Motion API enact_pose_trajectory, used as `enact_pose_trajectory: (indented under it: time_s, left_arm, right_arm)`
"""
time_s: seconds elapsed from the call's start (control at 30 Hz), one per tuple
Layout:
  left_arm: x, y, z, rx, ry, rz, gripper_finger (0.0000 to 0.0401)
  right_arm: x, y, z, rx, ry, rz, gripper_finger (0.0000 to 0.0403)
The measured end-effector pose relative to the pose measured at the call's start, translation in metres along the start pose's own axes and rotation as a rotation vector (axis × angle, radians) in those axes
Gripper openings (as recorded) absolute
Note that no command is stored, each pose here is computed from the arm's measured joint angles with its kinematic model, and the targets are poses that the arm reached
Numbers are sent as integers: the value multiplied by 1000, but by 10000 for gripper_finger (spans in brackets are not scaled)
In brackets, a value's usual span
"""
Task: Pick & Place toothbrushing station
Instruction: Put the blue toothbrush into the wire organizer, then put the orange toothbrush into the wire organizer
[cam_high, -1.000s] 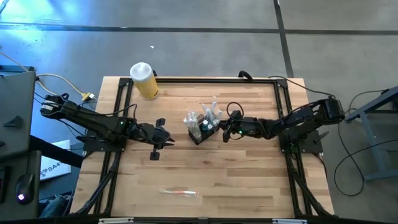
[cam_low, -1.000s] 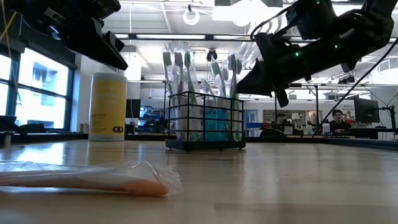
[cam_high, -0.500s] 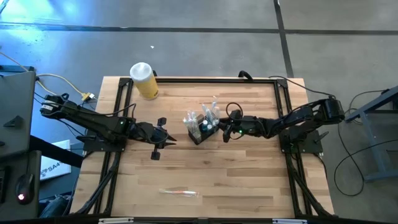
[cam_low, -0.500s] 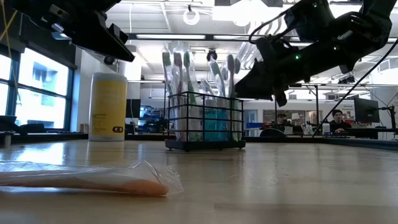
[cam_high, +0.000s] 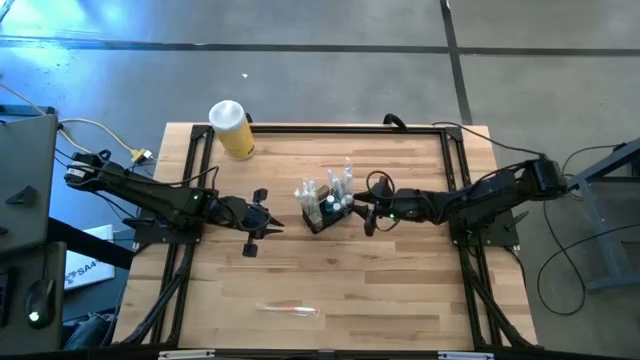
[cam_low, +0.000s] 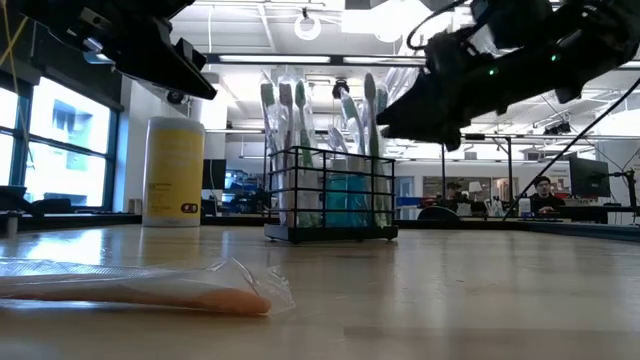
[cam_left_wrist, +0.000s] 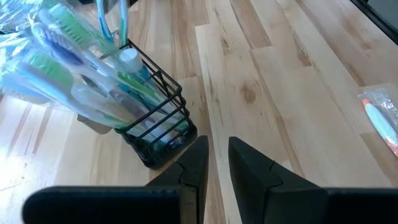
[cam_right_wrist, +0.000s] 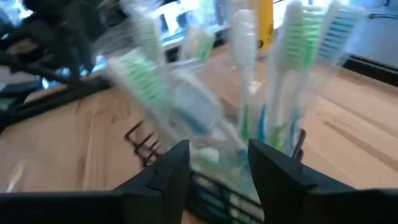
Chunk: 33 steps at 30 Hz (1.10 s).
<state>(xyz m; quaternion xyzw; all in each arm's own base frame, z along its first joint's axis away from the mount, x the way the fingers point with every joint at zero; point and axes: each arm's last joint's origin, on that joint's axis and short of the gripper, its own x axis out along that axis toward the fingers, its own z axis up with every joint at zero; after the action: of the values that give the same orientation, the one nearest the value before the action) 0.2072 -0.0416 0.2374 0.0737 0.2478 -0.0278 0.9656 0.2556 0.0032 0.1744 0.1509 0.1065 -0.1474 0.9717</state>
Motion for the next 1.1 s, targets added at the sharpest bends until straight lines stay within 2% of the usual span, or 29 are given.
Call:
enact_pose_trajectory:
  time_s: [0.23,0.5,0.63,0.8,0.93,1.1]
  left_arm:
    - [0,0,1,45,-2,0,58]
    - [-7,0,20,52,-33,-13,58]
    - [-10,-18,24,142,-34,-87,58]
    - [-4,-56,35,236,-26,-159,58]
    - [11,-84,47,246,108,-117,58]
    - [37,-104,71,111,356,-67,58]
  right_arm:
    - [-19,14,11,-101,-37,29,138]
    - [-32,27,20,-259,-98,81,133]
    - [-34,29,20,-267,-105,88,133]
    - [-34,29,18,-306,-87,93,133]
    - [-34,29,17,-324,-76,116,133]
    - [-34,31,16,-327,-60,165,133]
